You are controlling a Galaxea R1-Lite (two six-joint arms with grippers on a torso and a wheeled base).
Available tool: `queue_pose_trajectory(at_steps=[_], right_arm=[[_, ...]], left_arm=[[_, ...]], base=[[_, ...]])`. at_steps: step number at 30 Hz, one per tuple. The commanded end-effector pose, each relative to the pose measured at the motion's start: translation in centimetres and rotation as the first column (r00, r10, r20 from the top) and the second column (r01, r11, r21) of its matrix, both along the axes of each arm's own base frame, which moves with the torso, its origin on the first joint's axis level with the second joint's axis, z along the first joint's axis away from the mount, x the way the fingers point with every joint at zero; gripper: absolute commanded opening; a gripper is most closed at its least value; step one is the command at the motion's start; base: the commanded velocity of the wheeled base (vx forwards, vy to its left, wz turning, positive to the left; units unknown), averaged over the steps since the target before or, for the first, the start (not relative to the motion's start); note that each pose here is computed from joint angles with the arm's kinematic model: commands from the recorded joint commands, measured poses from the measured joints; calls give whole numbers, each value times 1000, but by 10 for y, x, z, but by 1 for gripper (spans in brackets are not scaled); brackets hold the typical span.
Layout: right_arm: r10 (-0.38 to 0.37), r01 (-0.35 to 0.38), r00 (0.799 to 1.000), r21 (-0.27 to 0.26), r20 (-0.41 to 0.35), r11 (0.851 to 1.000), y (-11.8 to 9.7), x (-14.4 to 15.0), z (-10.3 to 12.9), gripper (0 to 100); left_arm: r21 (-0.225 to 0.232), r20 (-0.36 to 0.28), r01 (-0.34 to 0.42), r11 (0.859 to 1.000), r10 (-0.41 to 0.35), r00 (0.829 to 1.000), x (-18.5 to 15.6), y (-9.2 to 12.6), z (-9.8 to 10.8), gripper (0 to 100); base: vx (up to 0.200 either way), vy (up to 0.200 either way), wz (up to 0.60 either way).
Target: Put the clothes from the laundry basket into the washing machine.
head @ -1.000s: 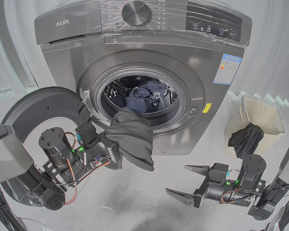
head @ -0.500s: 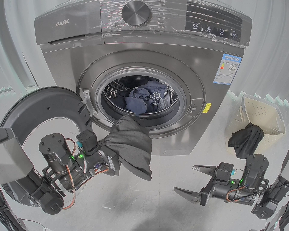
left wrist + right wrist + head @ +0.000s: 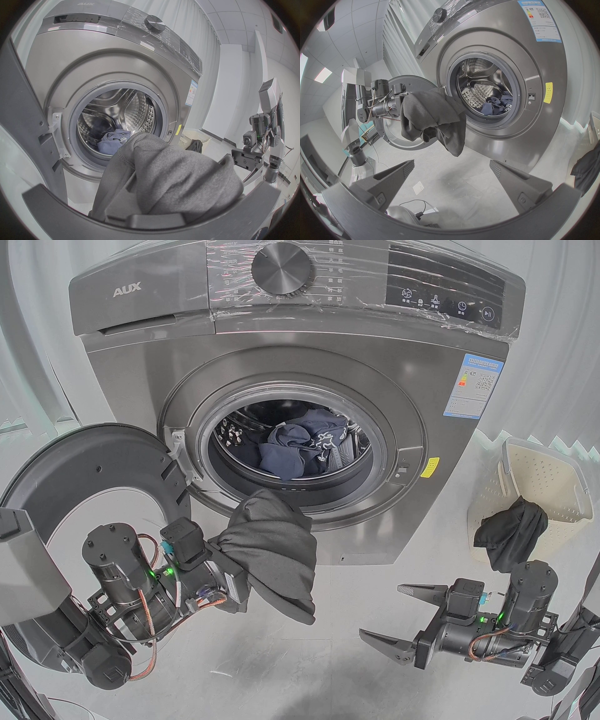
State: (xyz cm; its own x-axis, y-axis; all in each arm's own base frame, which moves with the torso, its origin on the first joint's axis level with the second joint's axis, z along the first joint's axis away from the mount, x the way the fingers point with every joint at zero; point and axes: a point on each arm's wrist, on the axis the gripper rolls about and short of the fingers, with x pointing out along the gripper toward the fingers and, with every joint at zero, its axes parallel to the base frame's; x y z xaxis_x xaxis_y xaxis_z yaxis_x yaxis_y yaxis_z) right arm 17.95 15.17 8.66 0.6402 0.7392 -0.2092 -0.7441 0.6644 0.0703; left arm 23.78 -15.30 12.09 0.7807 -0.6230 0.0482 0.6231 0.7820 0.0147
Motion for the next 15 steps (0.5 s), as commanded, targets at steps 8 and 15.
queue_pose_trajectory(at_steps=[8,15], right_arm=[[6,-6,1000,-3,-5,1000,1,-1,-1,100],[21,-21,1000,-6,-9,1000,3,-4,-2,100]], left_arm=[[19,1,10,1000,-10,1000,1,-5,-4,0],[19,1,15,1000,-15,1000,1,-6,-4,0]], base=[[200,0,0],[171,0,0]])
